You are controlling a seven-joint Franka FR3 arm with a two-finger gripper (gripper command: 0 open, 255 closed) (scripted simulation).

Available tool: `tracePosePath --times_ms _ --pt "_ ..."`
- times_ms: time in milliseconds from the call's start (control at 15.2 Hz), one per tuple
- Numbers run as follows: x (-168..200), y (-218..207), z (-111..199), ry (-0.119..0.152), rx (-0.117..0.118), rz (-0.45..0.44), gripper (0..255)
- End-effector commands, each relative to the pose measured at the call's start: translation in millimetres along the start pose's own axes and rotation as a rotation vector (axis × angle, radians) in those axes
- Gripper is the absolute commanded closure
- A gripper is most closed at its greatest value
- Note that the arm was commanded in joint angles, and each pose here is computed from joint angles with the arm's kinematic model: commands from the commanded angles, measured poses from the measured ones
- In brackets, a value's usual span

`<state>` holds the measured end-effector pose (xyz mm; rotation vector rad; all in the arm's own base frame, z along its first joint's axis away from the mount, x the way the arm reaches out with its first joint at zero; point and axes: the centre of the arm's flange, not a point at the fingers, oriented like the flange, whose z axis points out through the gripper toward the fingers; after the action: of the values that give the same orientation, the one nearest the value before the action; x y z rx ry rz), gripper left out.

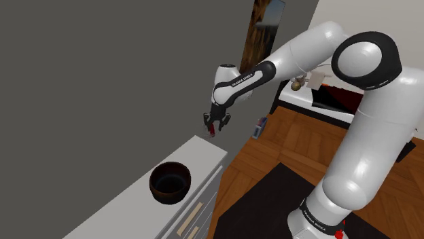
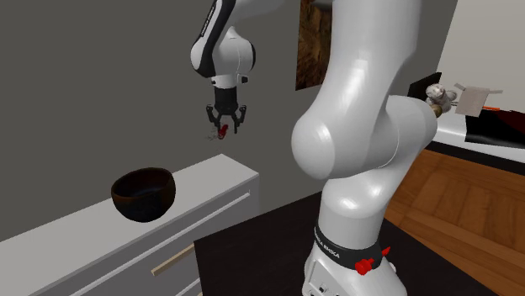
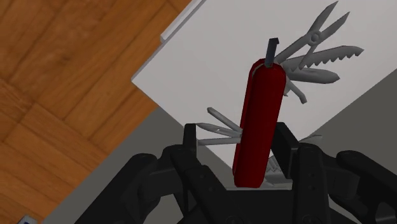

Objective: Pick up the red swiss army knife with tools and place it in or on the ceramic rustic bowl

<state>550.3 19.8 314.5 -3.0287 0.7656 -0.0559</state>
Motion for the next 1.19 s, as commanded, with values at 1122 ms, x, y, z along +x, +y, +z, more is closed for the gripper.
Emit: tracePosePath --times_ms 1122 --pt "-156.6 -160.2 -13.1 0.000 0.000 0.000 255"
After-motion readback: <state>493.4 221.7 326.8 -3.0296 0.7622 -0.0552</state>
